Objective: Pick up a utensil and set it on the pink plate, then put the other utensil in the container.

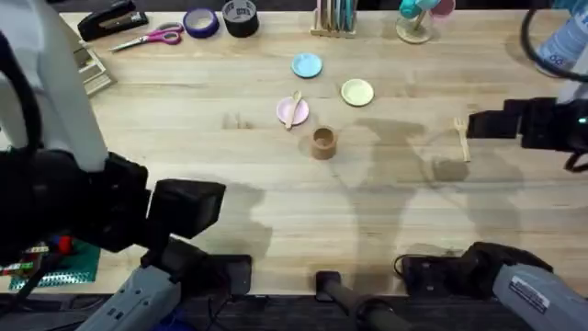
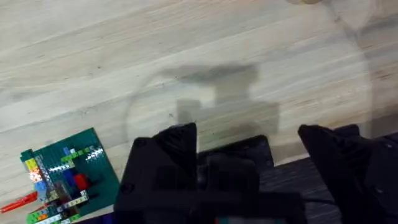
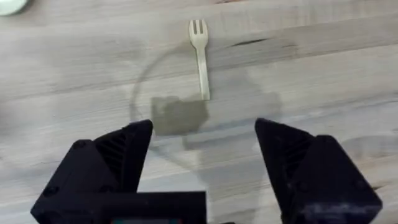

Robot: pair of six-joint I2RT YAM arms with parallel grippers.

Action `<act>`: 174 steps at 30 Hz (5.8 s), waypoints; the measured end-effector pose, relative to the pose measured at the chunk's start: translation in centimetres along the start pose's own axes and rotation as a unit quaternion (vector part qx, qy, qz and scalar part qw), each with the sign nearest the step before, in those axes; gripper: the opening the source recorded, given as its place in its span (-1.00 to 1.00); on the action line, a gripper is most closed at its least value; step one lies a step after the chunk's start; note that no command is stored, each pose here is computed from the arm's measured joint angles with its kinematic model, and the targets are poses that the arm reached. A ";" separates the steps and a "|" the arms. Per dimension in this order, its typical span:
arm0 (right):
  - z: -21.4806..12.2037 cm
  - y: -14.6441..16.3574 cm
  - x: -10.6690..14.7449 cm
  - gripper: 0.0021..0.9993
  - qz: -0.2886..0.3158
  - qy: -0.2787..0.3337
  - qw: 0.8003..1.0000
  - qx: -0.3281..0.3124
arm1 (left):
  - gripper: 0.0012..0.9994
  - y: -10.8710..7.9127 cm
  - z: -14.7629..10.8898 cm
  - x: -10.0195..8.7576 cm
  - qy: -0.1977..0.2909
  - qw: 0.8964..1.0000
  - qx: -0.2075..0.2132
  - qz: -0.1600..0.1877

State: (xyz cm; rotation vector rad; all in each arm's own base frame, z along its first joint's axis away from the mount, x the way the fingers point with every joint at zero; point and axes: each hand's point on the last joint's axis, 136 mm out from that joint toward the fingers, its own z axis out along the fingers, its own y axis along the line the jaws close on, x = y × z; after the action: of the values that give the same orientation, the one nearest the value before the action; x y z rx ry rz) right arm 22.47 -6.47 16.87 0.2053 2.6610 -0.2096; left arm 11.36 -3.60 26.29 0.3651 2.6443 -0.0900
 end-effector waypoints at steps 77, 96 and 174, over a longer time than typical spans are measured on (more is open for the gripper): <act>14.8 0.7 -0.2 -0.92 0.013 0.085 0.996 -0.029 | 0.99 0.0 0.0 0.0 0.000 1.000 0.000 0.000; 14.8 0.6 -0.5 -0.95 0.002 0.080 0.996 -0.030 | 0.99 0.0 0.0 -0.1 -0.001 1.000 0.000 0.000; -4.2 23.9 -5.6 -0.94 -0.257 -0.348 0.797 -0.422 | 0.99 -5.4 -0.9 -1.9 -0.070 0.960 0.145 0.228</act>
State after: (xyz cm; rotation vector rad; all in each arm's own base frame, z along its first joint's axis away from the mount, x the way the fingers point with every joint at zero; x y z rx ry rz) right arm 29.91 17.07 20.42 -0.7452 1.7708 0.6251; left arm 11.10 -9.13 27.98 1.0168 2.3414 -0.3409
